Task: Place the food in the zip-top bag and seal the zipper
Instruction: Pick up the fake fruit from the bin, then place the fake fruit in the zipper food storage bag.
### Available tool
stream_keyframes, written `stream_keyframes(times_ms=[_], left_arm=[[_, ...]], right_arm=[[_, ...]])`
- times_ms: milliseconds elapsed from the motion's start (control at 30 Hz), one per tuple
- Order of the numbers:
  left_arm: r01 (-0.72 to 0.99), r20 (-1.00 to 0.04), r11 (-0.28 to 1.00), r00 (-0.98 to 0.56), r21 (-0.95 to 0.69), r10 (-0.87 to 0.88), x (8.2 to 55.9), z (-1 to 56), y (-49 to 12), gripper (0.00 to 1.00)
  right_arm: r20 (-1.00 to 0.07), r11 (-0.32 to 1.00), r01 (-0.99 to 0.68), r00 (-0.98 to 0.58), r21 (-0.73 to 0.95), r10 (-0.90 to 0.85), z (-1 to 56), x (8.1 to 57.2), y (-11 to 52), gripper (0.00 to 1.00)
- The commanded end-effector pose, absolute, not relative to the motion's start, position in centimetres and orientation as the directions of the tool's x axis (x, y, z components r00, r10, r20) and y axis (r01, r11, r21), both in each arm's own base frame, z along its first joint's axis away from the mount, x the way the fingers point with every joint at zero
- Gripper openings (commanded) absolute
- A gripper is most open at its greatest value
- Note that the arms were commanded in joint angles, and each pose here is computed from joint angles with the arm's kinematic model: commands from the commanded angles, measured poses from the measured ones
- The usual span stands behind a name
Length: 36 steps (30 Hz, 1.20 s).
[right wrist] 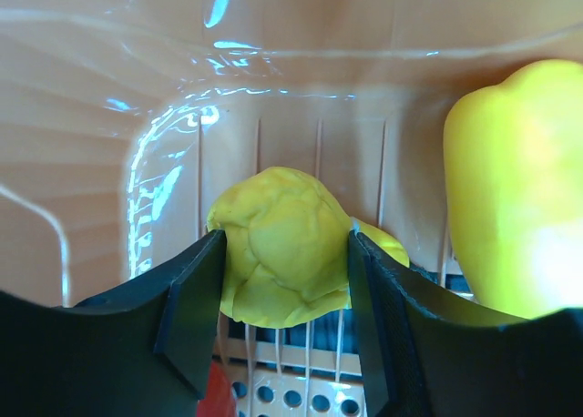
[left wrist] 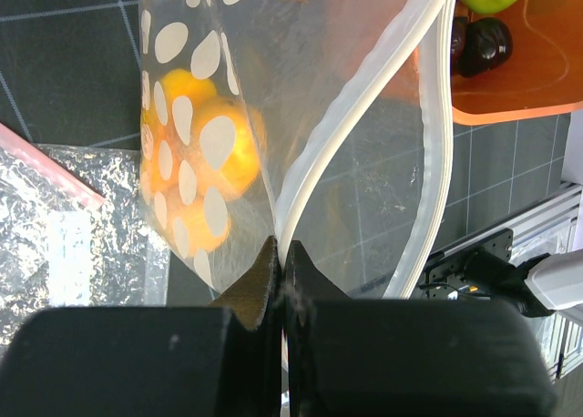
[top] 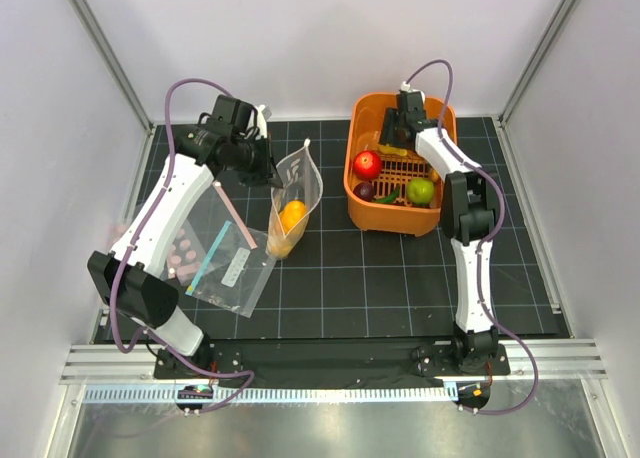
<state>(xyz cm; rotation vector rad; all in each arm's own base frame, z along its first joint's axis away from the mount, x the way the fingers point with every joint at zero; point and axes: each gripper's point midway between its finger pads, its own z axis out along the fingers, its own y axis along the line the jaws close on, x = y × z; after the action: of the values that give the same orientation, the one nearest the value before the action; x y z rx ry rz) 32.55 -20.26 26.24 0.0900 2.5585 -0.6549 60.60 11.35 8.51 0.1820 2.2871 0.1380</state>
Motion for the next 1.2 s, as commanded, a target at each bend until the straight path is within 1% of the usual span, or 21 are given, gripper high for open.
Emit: stream_keyframes(times_ms=[0, 67, 167, 233, 333, 500, 567, 633, 667, 700, 767, 833, 900, 1000, 1167], left_arm=[[0.233, -0.544, 0.865, -0.838, -0.445, -0.054, 32.1, 28.6, -20.3, 0.00], [0.232, -0.546, 0.864, -0.836, -0.447, -0.058, 32.2, 28.7, -20.4, 0.00], [0.236, -0.548, 0.861, -0.835, -0.451, -0.058, 32.2, 28.8, -20.5, 0.01], [0.238, -0.545, 0.859, -0.836, -0.453, -0.056, 32.2, 28.8, -20.6, 0.01], [0.243, -0.547, 0.855, -0.835, -0.459, -0.056, 32.4, 29.0, -20.8, 0.01], [0.245, -0.547, 0.853, -0.835, -0.461, -0.056, 32.6, 29.1, -20.9, 0.01], [0.240, -0.538, 0.850, -0.841, -0.470, -0.060, 32.6, 29.0, -21.1, 0.01], [0.238, -0.532, 0.845, -0.845, -0.480, -0.064, 32.6, 29.0, -21.3, 0.00], [0.231, -0.525, 0.842, -0.848, -0.488, -0.072, 32.6, 29.0, -21.4, 0.00], [0.231, -0.525, 0.842, -0.848, -0.488, -0.072, 32.6, 29.0, -21.4, 0.00], [0.228, -0.524, 0.844, -0.849, -0.486, -0.072, 32.6, 28.9, -21.3, 0.00], [0.229, -0.523, 0.843, -0.849, -0.487, -0.072, 32.6, 28.9, -21.4, 0.00], [0.229, -0.525, 0.841, -0.848, -0.490, -0.075, 32.6, 29.0, -21.4, 0.00], [0.227, -0.529, 0.839, -0.844, -0.495, -0.084, 32.7, 29.4, -21.5, 0.00], [0.233, -0.525, 0.806, -0.844, -0.545, -0.111, 32.4, 30.7, -22.2, 0.00]], right_arm=[[-0.778, 0.966, 0.057, -0.582, 0.251, 0.236, 14.2, 60.8, 12.4, 0.32], [-0.782, 0.959, 0.053, -0.567, 0.279, 0.259, 15.6, 60.6, 12.6, 0.30], [-0.782, 0.947, 0.035, -0.556, 0.319, 0.283, 17.7, 60.0, 13.1, 0.30], [-0.774, 0.938, 0.003, -0.564, 0.346, 0.288, 18.7, 59.2, 13.8, 0.29], [-0.782, 0.927, -0.036, -0.549, 0.374, 0.294, 21.7, 57.5, 14.2, 0.29], [-0.809, 0.893, -0.154, -0.509, 0.424, 0.296, 28.0, 53.0, 15.7, 0.26], [-0.804, 0.858, -0.238, -0.524, 0.455, 0.281, 29.3, 50.8, 17.6, 0.24], [-0.824, 0.822, -0.334, -0.504, 0.462, 0.259, 32.2, 48.1, 19.8, 0.24], [-0.831, 0.743, -0.471, -0.518, 0.475, 0.203, 33.9, 44.1, 23.0, 0.24], [-0.841, 0.739, -0.483, -0.499, 0.470, 0.208, 35.1, 43.5, 22.8, 0.24], [-0.848, 0.664, -0.578, -0.501, 0.475, 0.171, 36.0, 40.4, 25.6, 0.24], [-0.866, 0.601, -0.647, -0.469, 0.470, 0.172, 38.4, 37.5, 27.0, 0.24], [-0.870, 0.522, -0.708, -0.465, 0.476, 0.163, 39.4, 35.0, 29.0, 0.24], [-0.866, 0.400, -0.770, -0.470, 0.498, 0.173, 41.4, 31.9, 30.9, 0.24], [-0.816, 0.216, -0.788, -0.548, 0.577, 0.185, 42.5, 29.6, 33.3, 0.24]])
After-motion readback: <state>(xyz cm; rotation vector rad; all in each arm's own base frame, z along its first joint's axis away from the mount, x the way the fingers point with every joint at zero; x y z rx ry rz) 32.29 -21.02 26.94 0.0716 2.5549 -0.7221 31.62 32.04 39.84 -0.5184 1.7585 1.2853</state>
